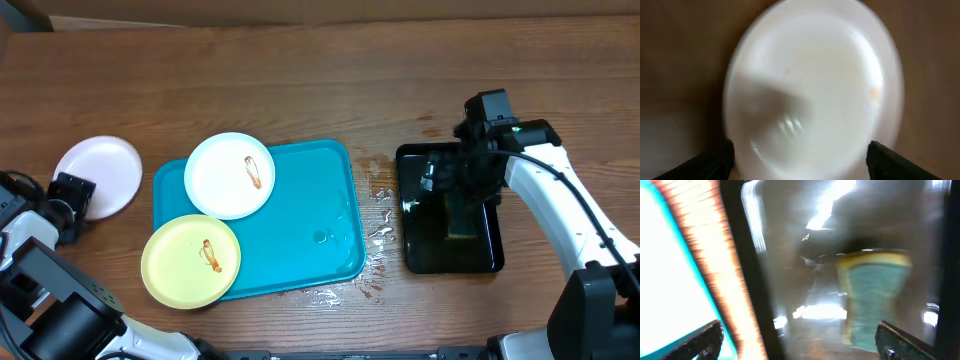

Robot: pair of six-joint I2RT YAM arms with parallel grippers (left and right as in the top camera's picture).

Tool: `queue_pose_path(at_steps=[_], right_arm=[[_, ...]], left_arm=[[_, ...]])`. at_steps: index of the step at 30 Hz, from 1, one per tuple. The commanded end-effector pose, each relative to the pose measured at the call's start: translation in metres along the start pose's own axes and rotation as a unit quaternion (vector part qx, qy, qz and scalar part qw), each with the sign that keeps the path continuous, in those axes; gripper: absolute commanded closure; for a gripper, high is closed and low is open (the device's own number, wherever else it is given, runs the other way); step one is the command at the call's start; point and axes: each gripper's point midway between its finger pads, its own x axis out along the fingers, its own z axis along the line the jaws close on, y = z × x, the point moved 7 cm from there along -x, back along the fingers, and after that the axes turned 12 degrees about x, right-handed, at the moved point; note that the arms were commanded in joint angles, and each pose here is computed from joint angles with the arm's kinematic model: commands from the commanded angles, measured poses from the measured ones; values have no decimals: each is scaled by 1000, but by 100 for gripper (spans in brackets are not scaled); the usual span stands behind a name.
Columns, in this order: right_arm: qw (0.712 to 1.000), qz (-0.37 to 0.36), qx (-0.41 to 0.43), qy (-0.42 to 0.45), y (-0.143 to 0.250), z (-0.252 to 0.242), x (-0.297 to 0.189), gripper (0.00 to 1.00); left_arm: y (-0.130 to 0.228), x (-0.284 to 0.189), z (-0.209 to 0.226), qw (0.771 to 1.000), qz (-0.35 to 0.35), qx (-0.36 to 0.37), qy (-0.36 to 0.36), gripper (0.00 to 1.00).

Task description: Clean dirty plates on tray and stack at the side

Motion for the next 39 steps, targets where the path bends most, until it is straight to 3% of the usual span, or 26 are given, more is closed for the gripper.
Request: queue_pose_path(at_steps=[1, 3, 6, 10, 13, 15, 16, 18, 19, 24, 27, 32, 39], right_arm=[[997, 25, -53, -57, 12, 23, -2, 12], [997, 15, -62, -33, 14, 24, 0, 18], [999, -14, -34, 23, 11, 18, 1, 16], [999, -16, -24, 29, 11, 16, 1, 12], [998, 9, -59, -32, 16, 31, 2, 15], [994, 24, -83, -71, 22, 45, 4, 24], [992, 26, -93, -78, 26, 50, 6, 38], [990, 30, -113, -79, 34, 58, 12, 55], [988, 32, -127, -77, 41, 64, 18, 58], [989, -16, -148, -15, 52, 78, 41, 56], [986, -45, -162, -2, 56, 86, 56, 56], [981, -54, -183, -17, 57, 105, 82, 65], [983, -70, -167, -38, 47, 119, 113, 66]], left_arm=[[-15, -13, -55, 981, 13, 55, 185, 13], [-18, -21, -70, 974, 21, 67, 214, 12], [-22, -36, -87, 974, 14, 103, 199, 8], [-25, -57, -83, 989, -14, 123, 78, 5], [-21, -69, -79, 992, -17, 124, 12, 17], [-11, -72, -84, 992, 4, 123, 17, 26], [-5, -72, -87, 992, 21, 121, 29, 29], [12, -70, -97, 989, 63, 119, 60, 30], [21, -68, -102, 987, 85, 119, 73, 29], [65, -62, -127, 965, 168, 172, 108, 28], [85, -61, -141, 950, 197, 213, 113, 33], [97, -62, -149, 942, 220, 224, 116, 33], [103, -64, -147, 939, 238, 221, 113, 32]])
